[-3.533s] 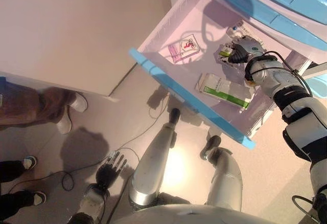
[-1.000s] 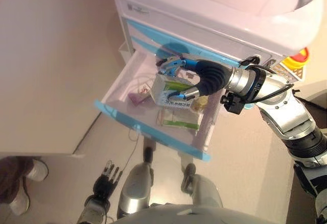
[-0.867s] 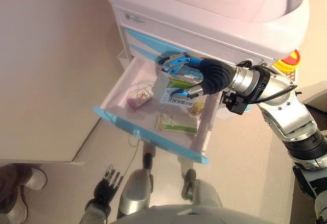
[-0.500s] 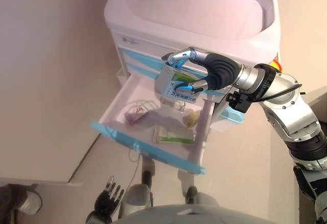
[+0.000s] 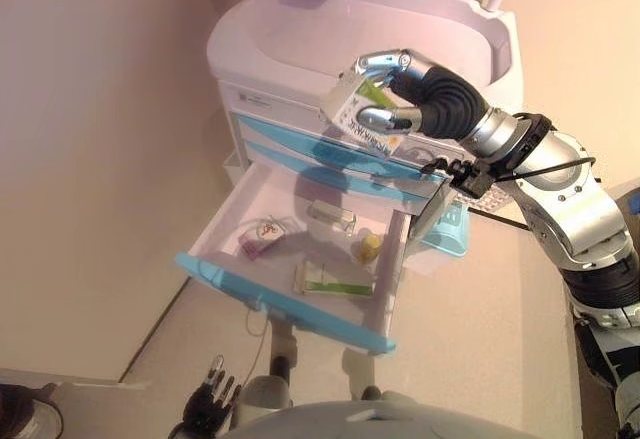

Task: Open the drawer and pick up the medicine

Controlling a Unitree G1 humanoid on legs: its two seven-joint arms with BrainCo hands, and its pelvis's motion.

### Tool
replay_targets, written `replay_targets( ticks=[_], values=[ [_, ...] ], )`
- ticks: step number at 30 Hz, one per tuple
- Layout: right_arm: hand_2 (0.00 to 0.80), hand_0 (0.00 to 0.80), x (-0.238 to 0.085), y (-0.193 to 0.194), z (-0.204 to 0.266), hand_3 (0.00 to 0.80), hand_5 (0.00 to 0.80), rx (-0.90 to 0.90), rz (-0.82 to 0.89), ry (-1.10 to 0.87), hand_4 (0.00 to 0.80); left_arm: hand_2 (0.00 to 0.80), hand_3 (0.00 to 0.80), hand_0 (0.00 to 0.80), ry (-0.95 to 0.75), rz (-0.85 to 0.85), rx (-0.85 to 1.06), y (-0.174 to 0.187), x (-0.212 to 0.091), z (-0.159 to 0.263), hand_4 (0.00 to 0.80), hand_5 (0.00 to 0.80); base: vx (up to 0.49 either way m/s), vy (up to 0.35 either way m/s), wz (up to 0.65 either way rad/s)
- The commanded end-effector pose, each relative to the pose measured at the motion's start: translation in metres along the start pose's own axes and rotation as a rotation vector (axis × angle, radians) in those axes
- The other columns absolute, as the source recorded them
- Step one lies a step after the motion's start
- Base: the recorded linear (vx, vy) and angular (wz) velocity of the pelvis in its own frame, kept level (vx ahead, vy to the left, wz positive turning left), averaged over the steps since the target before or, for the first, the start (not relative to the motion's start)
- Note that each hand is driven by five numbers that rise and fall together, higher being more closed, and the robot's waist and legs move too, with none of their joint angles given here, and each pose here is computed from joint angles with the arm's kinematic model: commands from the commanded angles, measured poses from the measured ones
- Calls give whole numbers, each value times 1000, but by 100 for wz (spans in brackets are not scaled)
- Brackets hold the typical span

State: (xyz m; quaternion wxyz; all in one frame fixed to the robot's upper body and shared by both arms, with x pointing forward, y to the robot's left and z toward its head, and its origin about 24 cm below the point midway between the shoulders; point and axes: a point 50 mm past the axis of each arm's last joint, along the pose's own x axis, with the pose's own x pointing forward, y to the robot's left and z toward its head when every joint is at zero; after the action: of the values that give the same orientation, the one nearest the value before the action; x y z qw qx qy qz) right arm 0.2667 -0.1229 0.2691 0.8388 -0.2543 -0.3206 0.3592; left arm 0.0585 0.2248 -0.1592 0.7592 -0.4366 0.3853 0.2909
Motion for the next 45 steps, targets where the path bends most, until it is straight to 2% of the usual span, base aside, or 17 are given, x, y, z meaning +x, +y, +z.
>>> replay_targets(
  ticks=[1, 5, 12, 17, 22, 26, 31, 45],
  values=[
    [800, 800, 9, -36, 32, 800, 800, -82, -162, -130, 800, 0, 0, 0, -35, 26, 29, 5, 0, 13, 0, 0, 48, -5, 2],
    [800, 800, 12, -54, 28, 800, 800, -135, -253, -79, 800, 0, 0, 0, -37, 37, 34, 9, -1, 14, 0, 0, 55, -2, 0],
    [800, 800, 13, -92, 12, 800, 800, -329, -419, 75, 800, 0, 0, 0, -35, 48, 51, 10, -2, 19, 0, 0, 44, 11, 4],
    [800, 800, 7, -124, -3, 800, 800, -382, -586, 185, 800, 0, 0, 0, -33, 61, 58, 14, -4, 22, 0, 0, 24, 21, 5],
    [800, 800, -3, -154, -11, 800, 800, -557, -667, 332, 800, 0, 0, 0, -38, 68, 62, 17, -6, 27, 0, 0, 3, 45, 7],
    [800, 800, -12, -169, -23, 800, 800, -653, -643, 487, 800, 0, 0, 0, -40, 70, 69, 17, -6, 34, 0, 0, 1, 15, 2],
    [800, 800, -31, -181, -49, 800, 800, -658, -605, 665, 800, 0, 0, 0, -38, 70, 81, 17, -7, 40, 0, 0, -4, 0, 4],
    [800, 800, -59, -159, -108, 800, 800, -548, -420, 868, 800, 0, 0, 0, -14, 41, 122, 18, -7, 44, 0, 0, -11, 5, 7]
  ],
)
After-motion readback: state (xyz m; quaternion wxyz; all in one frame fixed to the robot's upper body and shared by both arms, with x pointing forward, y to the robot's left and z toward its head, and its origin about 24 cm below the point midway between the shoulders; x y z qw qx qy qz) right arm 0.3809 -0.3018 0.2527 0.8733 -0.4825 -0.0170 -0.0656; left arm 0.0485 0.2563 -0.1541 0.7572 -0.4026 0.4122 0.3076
